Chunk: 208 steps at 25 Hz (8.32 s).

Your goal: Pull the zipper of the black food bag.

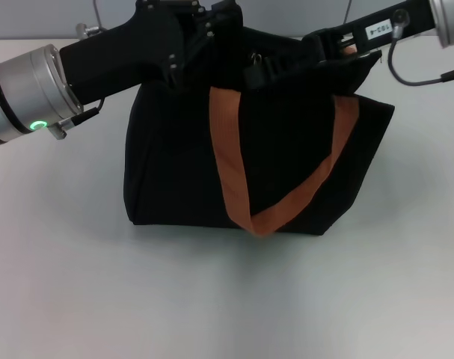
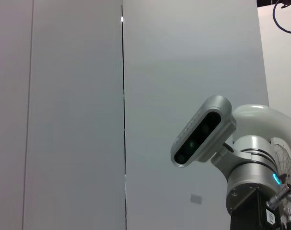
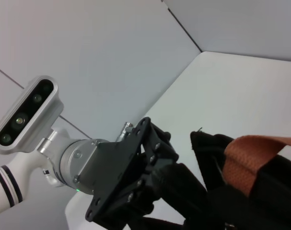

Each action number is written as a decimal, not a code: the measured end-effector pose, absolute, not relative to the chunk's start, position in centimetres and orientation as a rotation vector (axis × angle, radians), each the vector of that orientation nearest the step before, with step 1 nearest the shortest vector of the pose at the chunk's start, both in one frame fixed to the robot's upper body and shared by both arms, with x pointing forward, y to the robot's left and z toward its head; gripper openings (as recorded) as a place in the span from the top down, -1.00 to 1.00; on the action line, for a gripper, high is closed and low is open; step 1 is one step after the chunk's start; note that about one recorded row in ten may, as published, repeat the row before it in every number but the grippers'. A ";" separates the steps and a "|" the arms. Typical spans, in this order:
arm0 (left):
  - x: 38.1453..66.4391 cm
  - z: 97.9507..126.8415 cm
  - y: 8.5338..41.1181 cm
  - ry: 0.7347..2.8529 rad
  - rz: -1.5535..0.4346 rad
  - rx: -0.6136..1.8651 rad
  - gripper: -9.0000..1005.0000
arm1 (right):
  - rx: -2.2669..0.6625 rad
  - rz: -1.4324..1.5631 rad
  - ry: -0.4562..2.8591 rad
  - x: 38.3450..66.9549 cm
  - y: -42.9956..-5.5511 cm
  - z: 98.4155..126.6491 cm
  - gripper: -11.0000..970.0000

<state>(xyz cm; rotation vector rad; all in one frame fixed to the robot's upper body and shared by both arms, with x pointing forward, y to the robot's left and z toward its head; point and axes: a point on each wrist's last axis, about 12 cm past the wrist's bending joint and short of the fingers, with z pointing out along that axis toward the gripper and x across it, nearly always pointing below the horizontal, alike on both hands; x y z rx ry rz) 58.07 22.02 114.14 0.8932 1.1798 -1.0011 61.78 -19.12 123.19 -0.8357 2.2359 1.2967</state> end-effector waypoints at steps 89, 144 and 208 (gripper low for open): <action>57.9 114.0 21.8 1.173 -1.023 0.884 0.91 | -0.687 1.251 2.174 60.2 -22.5 123.7 0.98; 57.8 114.1 21.7 1.165 -1.034 0.881 0.91 | -0.665 1.327 2.155 61.6 -21.4 123.5 0.98; 58.0 114.1 22.0 1.172 -1.016 0.860 0.91 | -0.394 1.040 2.356 60.8 -26.4 123.3 0.81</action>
